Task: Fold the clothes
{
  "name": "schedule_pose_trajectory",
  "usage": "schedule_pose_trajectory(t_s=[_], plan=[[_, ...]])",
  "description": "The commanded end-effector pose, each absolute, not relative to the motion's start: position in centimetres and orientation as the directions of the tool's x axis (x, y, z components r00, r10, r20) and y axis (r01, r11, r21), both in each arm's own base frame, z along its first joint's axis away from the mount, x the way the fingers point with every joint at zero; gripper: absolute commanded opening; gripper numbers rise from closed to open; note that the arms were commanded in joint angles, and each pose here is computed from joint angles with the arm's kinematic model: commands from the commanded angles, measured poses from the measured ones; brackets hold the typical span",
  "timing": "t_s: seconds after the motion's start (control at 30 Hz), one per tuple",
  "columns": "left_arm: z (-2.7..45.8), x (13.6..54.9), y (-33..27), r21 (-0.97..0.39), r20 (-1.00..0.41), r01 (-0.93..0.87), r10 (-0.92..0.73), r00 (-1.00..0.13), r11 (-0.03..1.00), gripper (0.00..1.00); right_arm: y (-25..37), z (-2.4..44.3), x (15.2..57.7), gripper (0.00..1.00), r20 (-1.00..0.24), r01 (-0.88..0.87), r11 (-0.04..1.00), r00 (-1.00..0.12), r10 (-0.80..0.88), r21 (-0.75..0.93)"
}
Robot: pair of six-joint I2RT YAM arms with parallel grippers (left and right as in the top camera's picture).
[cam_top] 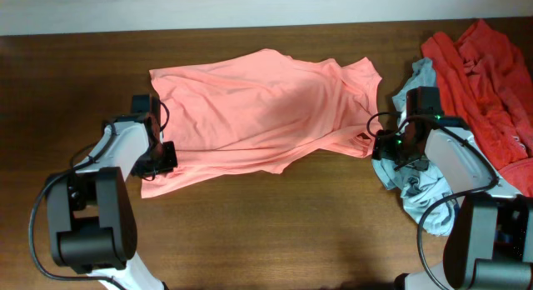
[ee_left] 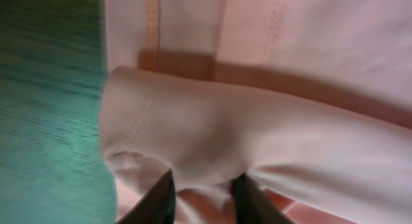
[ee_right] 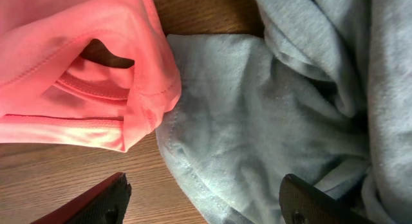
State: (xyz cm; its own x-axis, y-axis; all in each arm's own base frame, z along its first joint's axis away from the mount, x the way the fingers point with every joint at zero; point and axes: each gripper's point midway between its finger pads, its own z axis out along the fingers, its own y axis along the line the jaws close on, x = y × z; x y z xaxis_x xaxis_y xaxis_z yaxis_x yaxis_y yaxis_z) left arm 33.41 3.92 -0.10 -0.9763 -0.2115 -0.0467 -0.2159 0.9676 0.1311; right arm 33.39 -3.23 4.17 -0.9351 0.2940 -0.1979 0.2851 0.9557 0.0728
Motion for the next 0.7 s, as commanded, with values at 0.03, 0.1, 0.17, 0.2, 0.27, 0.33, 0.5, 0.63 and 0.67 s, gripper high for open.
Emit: schedule_pose_trajectory(t_s=[0.03, 0.1, 0.17, 0.2, 0.27, 0.33, 0.5, 0.63, 0.67], plan=[[-1.7, 32.6, 5.3, 0.193, -0.043, -0.225, -0.221, -0.974, 0.955, 0.55, -3.2, 5.3, 34.3, 0.79, -0.234, 0.284, 0.954, -0.925, 0.298, 0.095], [-1.7, 33.3, 5.3, 0.188, -0.074, -0.230, -0.220, -0.973, 0.955, 0.51, -3.2, 5.3, 34.3, 0.79, -0.234, 0.283, 0.954, -0.926, 0.298, 0.097], [-1.7, 33.7, 5.3, 0.185, -0.087, -0.233, -0.220, -0.972, 0.955, 0.19, -3.2, 5.3, 34.3, 0.79, -0.234, 0.283, 0.954, -0.926, 0.298, 0.097], [-1.7, 33.7, 5.3, 0.185, -0.087, -0.232, -0.220, -0.972, 0.955, 0.08, -3.2, 5.3, 34.3, 0.78, -0.234, 0.283, 0.954, -0.926, 0.298, 0.097], [-1.7, 33.7, 5.3, 0.185, -0.086, -0.232, -0.220, -0.972, 0.955, 0.01, -3.2, 5.3, 34.4, 0.76, -0.237, 0.282, 0.955, -0.925, 0.297, 0.097], [-1.6, 33.7, 5.3, 0.185, -0.087, -0.233, -0.220, -0.972, 0.955, 0.01, -3.2, 5.4, 34.5, 0.75, -0.241, 0.281, 0.955, -0.924, 0.297, 0.098], [-0.3, 34.0, 5.3, 0.184, -0.099, -0.235, -0.220, -0.971, 0.955, 0.01, -2.7, 5.5, 34.7, 0.72, -0.245, 0.271, 0.954, -0.924, 0.295, 0.128], [1.5, 34.9, 5.4, 0.172, -0.157, -0.245, -0.219, -0.963, 0.954, 0.01, -1.3, 5.7, 35.8, 0.66, -0.275, 0.184, 0.962, -0.932, 0.236, 0.200], [1.8, 35.0, 5.4, 0.171, -0.167, -0.247, -0.219, -0.961, 0.954, 0.01, -1.3, 5.6, 36.0, 0.64, -0.281, 0.183, 0.962, -0.931, 0.235, 0.202]])
